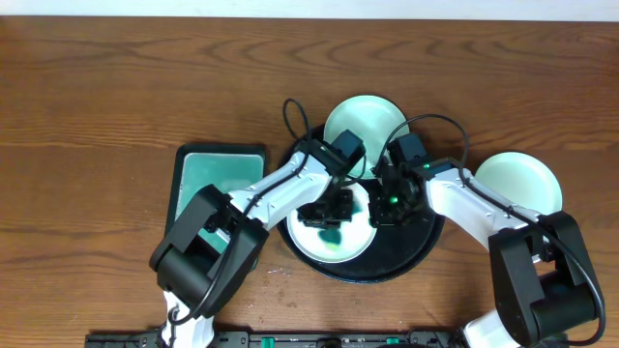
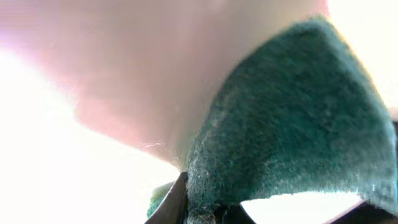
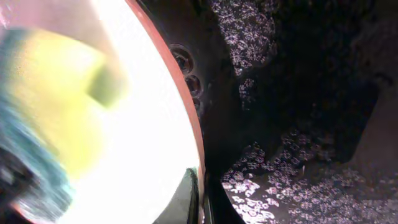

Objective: Clean dirty plates on tray and stack at the side

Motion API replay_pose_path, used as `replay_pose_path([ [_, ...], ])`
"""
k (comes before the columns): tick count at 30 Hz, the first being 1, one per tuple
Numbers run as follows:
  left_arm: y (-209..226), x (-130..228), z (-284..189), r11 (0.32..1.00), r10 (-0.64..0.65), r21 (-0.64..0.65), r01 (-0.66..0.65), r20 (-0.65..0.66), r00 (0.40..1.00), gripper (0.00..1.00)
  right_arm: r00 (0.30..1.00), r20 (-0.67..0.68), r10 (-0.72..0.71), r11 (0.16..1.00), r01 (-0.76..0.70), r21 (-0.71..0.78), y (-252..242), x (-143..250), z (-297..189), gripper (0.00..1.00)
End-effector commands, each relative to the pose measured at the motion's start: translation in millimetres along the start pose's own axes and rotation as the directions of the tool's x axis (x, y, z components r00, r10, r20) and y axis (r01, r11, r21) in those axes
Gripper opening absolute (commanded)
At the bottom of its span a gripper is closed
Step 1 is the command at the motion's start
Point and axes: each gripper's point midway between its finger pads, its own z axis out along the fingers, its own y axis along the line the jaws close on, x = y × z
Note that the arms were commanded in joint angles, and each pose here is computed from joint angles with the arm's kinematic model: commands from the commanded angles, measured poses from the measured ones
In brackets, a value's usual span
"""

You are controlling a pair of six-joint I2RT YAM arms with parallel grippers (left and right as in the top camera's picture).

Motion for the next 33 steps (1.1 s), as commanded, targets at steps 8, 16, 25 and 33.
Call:
replay_pose_path([
  [8, 84.2, -30.4, -80.2, 0.965, -0.128, -0.182, 0.191, 0.314, 0.941, 0.07, 0.999, -0.036, -0.004, 0.994, 0.007, 0.108, -23.2, 10.0, 9.4, 0.01],
  [16, 139.9, -25.0, -161.6, 0.941, -0.166, -0.179, 0.289, 0.501, 0.85, 0.07, 0.999, -0.038, -0.001, 0.993, 0.006, 0.116, -24.6, 10.7, 9.3, 0.01],
  [25, 223.0, -6.2, -97.1, 0.86, -0.369, -0.207, 0.466, 0.379, 0.849, 0.07, 0.996, 0.012, 0.092, 0.973, -0.092, 0.211, -41.0, 5.3, 6.6, 0.01],
  [33, 231.4, 4.1, -88.7, 0.875, -0.429, -0.093, 0.475, 0.306, 0.85, 0.24, 0.998, 0.066, 0.008, 0.981, -0.02, 0.191, -35.2, -13.0, 5.3, 0.01],
])
